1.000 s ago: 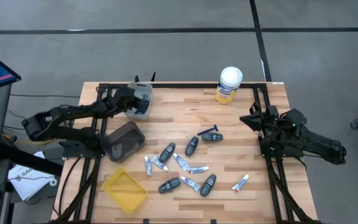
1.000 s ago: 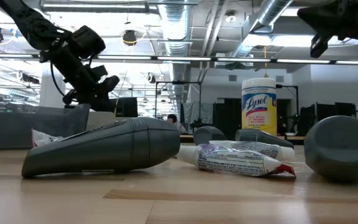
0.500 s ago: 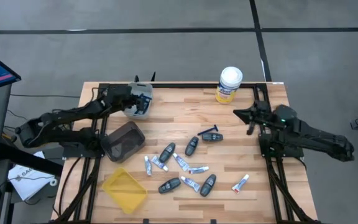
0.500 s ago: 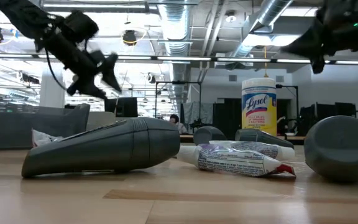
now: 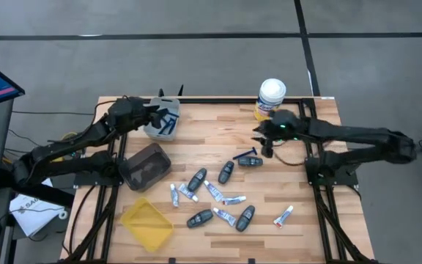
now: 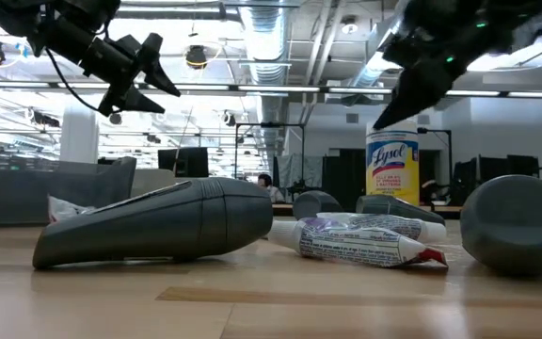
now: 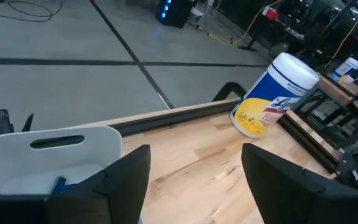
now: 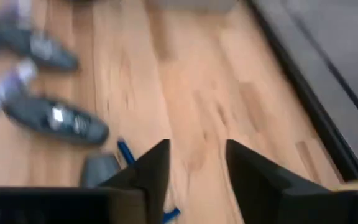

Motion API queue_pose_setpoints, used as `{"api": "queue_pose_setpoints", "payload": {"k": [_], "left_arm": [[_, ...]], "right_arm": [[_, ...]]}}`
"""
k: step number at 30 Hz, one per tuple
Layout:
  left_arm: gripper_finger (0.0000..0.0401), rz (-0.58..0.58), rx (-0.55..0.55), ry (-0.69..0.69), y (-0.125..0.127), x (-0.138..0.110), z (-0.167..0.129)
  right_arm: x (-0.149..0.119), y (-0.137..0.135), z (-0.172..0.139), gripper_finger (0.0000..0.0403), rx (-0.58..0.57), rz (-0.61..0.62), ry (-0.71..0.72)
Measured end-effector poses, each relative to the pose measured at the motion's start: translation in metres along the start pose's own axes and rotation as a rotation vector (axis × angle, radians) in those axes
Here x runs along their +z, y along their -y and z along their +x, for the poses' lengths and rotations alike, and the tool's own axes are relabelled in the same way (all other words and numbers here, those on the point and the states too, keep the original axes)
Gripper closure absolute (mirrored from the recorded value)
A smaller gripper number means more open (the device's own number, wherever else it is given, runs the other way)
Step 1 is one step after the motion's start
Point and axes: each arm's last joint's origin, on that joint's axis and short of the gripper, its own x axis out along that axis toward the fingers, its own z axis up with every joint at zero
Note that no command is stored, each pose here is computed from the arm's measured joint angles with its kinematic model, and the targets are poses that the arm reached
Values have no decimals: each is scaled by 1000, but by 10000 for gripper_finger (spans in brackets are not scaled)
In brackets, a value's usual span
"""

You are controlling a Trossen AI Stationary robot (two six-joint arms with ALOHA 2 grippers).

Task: Pick & Place Travel size toiletries
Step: Put the razor into the gray bin

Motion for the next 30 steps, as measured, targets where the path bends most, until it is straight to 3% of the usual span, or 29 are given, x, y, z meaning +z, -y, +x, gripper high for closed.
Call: {"api": "queue_pose_setpoints", "payload": {"k": [5,9,13,22,30], "left_arm": [[155,4,-3,-10,1,-1,1],[155,7,-8,-14,2,-2,0],[155,8,-8,-14,2,-2,0],[155,7,-8,-14,2,-2,0],[155,11,-20,-20,4,-3,0]], "right_arm": [[13,2,33,205,65,-177,-205],[9,0,60,212,145,-304,-383],[0,-3,84,232,205,-346,-512],[-12,-6,114,248,254,-369,-612],[-12,-8,116,249,266,-370,-613]]}}
